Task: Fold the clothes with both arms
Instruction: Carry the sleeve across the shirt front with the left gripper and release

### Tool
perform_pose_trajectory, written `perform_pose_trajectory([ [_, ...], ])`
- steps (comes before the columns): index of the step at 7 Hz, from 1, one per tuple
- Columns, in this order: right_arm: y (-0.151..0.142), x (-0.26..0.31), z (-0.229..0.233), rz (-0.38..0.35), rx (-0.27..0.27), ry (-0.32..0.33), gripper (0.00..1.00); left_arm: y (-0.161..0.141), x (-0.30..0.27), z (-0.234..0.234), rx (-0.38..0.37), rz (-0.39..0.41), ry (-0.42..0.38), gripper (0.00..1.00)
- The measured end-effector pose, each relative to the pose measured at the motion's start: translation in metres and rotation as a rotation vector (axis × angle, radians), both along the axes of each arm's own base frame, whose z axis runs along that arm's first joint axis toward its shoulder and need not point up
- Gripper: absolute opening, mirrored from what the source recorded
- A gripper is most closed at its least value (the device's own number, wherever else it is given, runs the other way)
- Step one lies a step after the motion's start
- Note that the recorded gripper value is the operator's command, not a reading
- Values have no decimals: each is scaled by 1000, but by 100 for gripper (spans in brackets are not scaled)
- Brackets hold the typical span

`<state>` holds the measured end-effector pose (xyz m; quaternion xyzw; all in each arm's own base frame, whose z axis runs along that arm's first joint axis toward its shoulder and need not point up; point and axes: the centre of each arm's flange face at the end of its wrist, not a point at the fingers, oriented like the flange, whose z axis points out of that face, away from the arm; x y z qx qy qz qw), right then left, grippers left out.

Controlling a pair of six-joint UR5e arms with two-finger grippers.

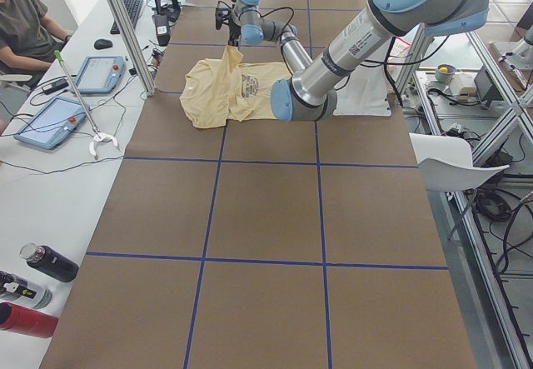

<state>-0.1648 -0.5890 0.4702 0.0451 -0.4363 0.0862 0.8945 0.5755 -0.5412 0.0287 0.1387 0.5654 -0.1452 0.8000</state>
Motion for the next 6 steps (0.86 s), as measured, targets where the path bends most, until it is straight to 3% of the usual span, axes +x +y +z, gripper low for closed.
perform_pose_trajectory([
  [3, 2, 1, -2, 3, 0, -4, 100, 15, 34, -1, 12, -16, -25, 0],
  [6, 2, 1, -4, 4, 1, -7, 100, 12, 47, -15, 23, -18, -7, 0],
])
